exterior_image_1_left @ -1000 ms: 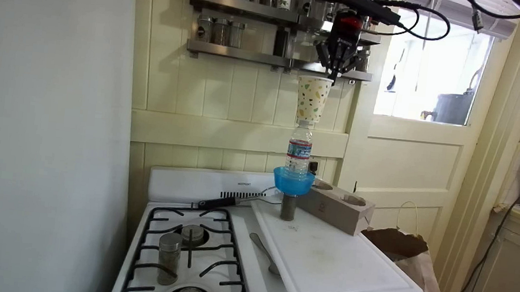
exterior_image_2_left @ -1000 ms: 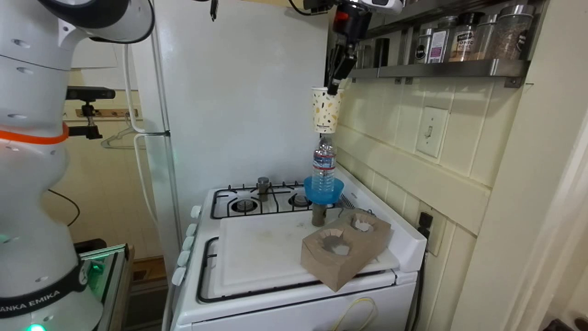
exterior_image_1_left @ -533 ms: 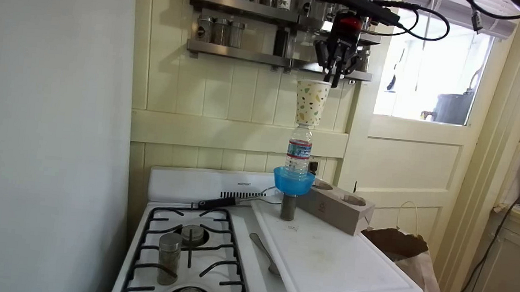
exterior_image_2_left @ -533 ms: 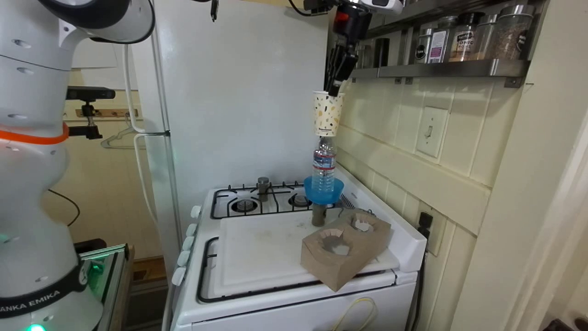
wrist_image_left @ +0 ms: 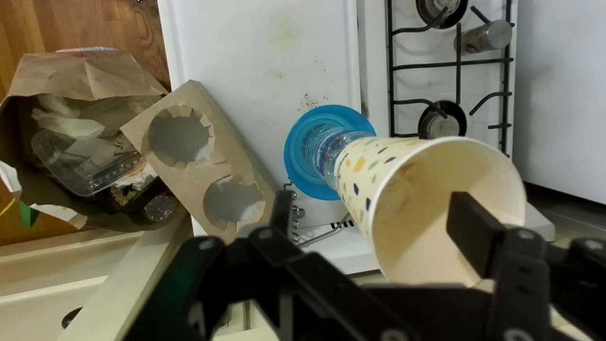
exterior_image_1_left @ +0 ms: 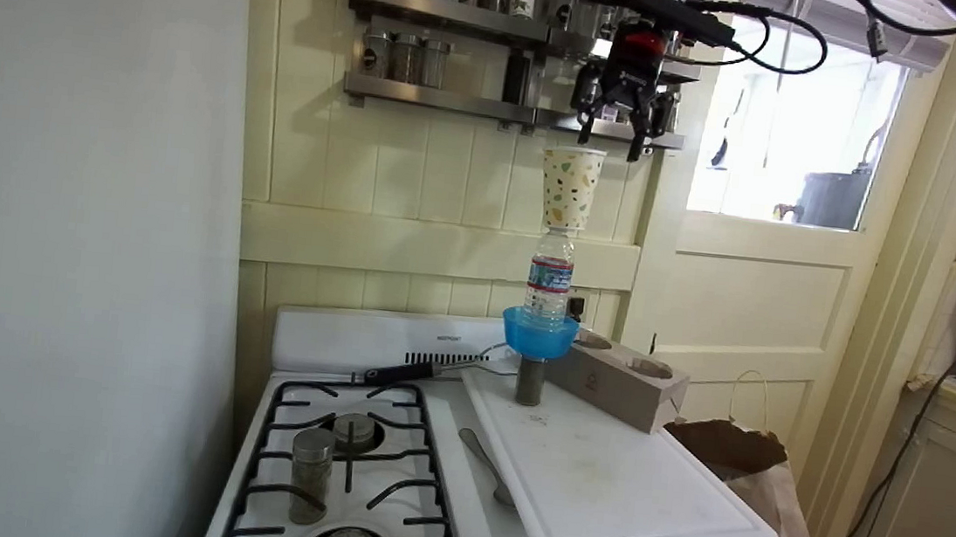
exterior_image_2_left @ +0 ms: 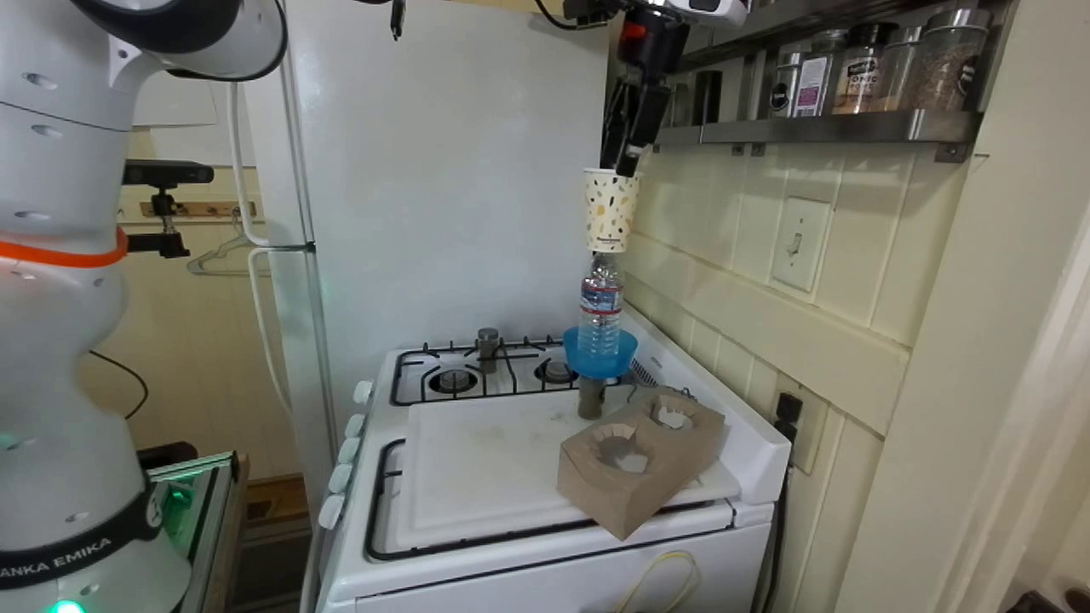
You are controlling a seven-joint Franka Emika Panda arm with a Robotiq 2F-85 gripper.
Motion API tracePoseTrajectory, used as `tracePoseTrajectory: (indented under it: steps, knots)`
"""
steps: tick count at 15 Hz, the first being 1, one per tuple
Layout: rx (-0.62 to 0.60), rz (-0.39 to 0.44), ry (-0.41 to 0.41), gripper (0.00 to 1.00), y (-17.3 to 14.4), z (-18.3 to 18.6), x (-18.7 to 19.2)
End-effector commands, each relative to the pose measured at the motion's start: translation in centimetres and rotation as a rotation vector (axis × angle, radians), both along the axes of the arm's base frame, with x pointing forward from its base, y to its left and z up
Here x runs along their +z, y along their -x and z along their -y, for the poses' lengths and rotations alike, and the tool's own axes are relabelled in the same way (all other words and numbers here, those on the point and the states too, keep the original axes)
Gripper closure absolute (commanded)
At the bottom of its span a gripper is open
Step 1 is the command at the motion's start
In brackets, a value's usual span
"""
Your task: Place the coffee cup on top of the water bottle.
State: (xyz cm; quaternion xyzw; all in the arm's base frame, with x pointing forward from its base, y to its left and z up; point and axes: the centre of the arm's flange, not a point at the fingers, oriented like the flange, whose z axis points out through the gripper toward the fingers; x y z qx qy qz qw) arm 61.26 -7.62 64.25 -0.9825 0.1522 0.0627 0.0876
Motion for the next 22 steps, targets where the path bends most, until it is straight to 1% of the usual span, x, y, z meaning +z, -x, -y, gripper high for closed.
tracePoseTrajectory:
  steps: [1, 3, 6, 10, 12, 15, 16, 17, 19, 22]
  knots:
    - [-0.012, 0.001, 0.014, 0.0, -0.1, -0.3, 0.2]
    - [-0.014, 0.015, 0.013, 0.0, 0.5, -0.1, 1.1]
    - [-0.019, 0.082, 0.015, 0.0, 2.2, 0.7, 3.9]
    - [-0.003, 0.165, -0.02, 0.0, 6.5, 2.2, 8.8]
    - [0.03, 0.22, -0.044, 0.0, 8.7, 2.8, 11.1]
    - [0.097, 0.312, -0.063, 0.0, 11.5, 2.4, 14.0]
    - [0.05, 0.284, -0.031, 0.0, 9.1, 2.6, 13.8]
    - [0.063, 0.305, -0.034, 0.0, 9.9, 2.5, 14.8]
    - [0.075, 0.318, -0.037, 0.0, 10.8, 2.3, 15.4]
    - [0.08, 0.309, -0.041, 0.0, 10.6, 2.4, 15.0]
